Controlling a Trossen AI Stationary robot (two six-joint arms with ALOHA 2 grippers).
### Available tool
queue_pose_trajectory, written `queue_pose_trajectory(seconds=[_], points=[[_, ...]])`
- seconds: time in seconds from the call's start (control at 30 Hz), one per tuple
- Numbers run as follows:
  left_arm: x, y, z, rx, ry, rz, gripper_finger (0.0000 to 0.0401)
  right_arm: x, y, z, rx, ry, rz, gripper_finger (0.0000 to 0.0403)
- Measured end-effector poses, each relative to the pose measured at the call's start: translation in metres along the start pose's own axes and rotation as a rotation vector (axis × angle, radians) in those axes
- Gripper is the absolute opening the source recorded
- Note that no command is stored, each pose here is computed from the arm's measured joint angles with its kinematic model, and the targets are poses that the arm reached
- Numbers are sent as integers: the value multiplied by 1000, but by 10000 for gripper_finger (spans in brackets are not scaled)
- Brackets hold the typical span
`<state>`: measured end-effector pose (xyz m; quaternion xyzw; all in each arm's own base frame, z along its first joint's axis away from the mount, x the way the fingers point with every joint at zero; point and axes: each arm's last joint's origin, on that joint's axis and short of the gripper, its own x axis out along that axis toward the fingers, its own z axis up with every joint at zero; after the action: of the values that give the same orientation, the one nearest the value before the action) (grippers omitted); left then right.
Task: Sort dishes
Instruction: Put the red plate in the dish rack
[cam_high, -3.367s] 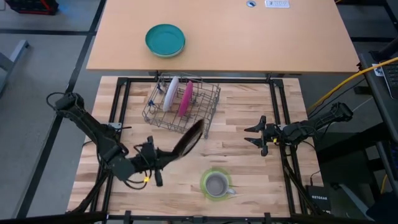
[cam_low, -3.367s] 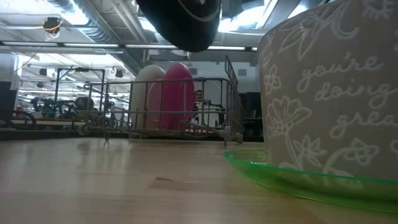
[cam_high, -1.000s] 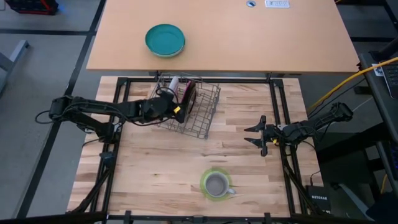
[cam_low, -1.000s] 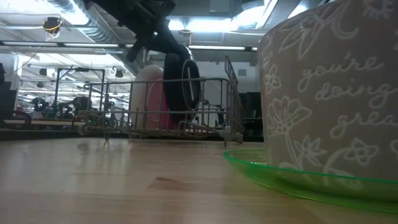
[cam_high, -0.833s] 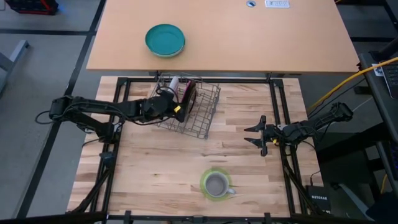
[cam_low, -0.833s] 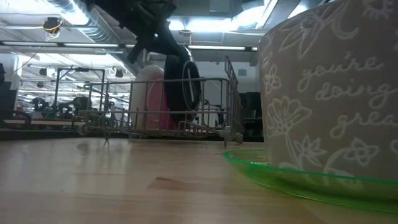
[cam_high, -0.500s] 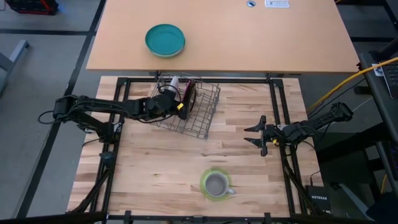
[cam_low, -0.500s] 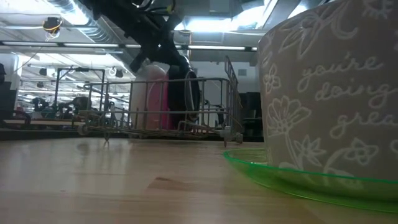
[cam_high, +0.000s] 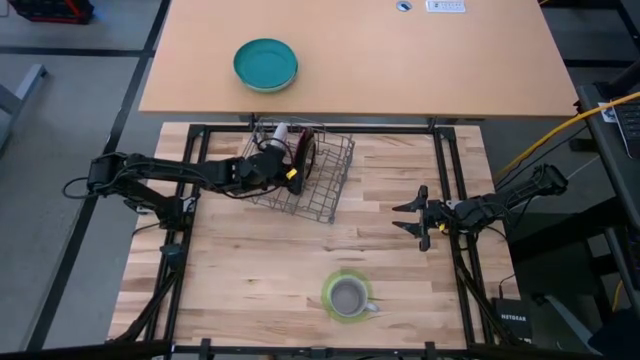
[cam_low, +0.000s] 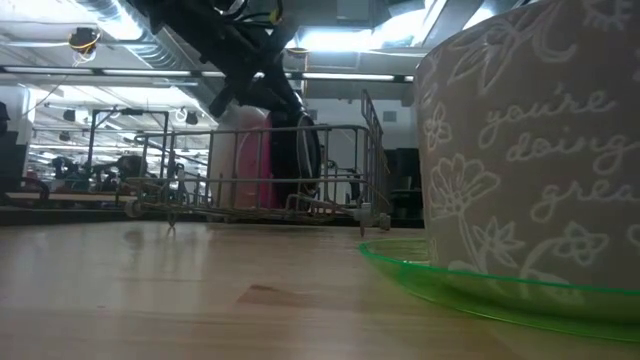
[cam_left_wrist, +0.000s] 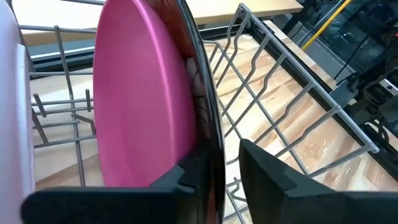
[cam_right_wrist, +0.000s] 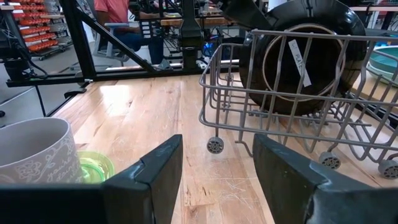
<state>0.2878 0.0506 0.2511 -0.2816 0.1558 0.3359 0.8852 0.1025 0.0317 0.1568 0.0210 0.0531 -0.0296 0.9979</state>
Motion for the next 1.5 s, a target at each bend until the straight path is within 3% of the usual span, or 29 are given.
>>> queue_pose_trajectory(seconds=[0.27, 0.73, 1.07, 1.5], points=[[-2, -6, 0, 40, -4, -50, 123, 0, 0, 0, 0, 0, 0, 198], [-7, -18, -3, 135, -8, -114, 127, 0, 0, 0, 3, -1, 1, 198], [-7, -18, -4, 364, -14, -112, 128, 0, 0, 0, 3, -1, 1, 198], [-10, -22, -6, 569, -24, -128, 128, 0, 0, 0, 4, 0, 1, 198]])
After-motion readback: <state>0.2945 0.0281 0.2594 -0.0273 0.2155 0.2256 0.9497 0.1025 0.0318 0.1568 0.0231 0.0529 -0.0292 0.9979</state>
